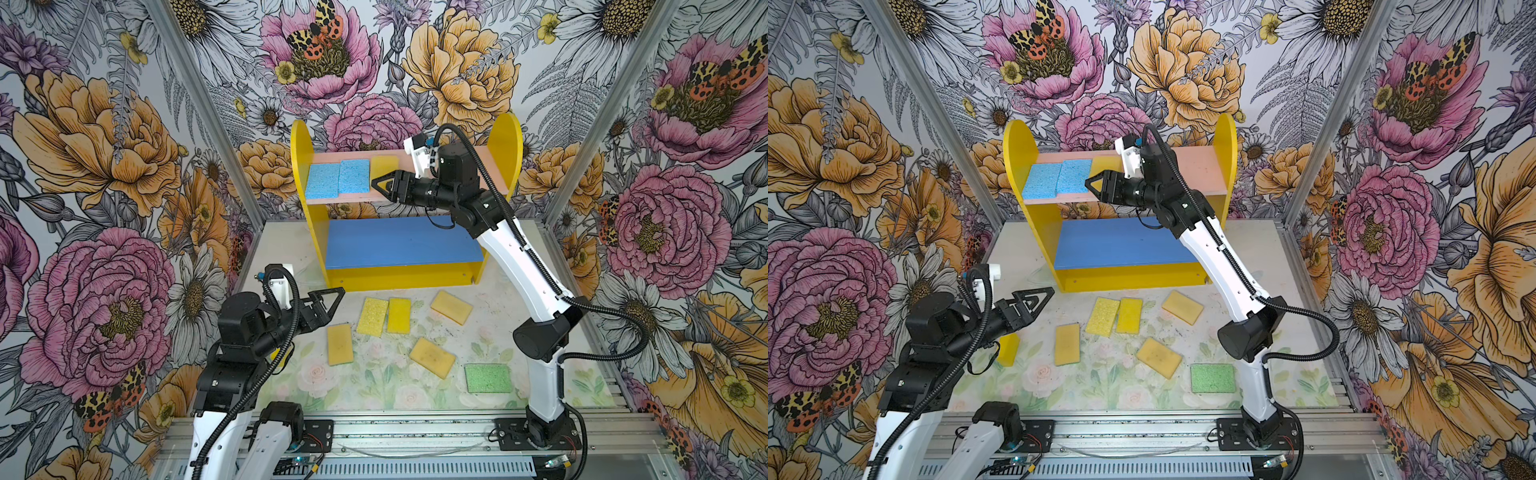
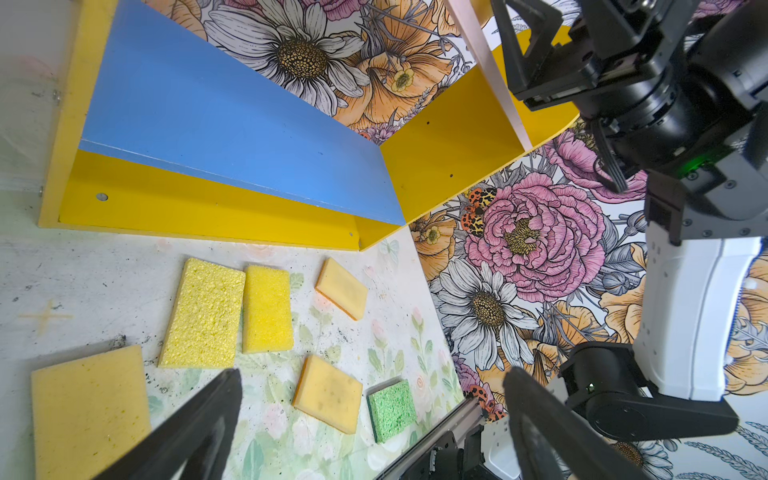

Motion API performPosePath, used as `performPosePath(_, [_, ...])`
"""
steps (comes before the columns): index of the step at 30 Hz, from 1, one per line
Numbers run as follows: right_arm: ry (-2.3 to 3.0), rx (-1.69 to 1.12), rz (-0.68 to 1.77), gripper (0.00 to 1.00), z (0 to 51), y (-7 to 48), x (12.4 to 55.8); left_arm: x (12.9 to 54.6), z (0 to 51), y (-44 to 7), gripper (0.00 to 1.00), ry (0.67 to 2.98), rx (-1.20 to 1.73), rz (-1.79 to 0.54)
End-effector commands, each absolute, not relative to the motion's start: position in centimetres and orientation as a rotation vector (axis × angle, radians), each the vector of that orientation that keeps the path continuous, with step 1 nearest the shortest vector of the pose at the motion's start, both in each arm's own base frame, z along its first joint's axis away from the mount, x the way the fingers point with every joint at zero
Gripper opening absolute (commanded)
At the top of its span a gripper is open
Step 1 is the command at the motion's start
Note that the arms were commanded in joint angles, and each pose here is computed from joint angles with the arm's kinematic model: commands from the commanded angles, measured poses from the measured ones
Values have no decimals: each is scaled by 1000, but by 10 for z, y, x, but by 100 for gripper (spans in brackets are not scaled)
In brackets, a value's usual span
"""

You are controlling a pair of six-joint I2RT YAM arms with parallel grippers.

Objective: Place and organize the cleaning sponges onto the shelf

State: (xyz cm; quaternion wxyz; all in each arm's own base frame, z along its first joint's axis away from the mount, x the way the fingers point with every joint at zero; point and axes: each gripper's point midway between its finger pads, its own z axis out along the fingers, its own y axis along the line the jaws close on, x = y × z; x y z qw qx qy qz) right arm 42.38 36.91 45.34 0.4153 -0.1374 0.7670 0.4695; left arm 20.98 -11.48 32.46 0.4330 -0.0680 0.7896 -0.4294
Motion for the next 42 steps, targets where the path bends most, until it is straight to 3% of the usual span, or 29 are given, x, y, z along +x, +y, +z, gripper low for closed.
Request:
performPosePath(1, [1906, -317, 1159, 61, 463, 359, 424, 209, 325, -111, 99, 1955, -160, -1037])
performPosePath(13, [1833, -322, 1164, 61, 500, 348, 395, 210, 326, -111, 99, 1954, -160, -1032])
performPosePath(24, [1888, -147, 941, 61, 475, 313, 457, 209, 329, -112, 99, 1958, -140, -1023])
performPosePath(42, [1924, -177, 1069, 62, 456, 345, 466, 204, 325, -110, 99, 1966, -129, -996])
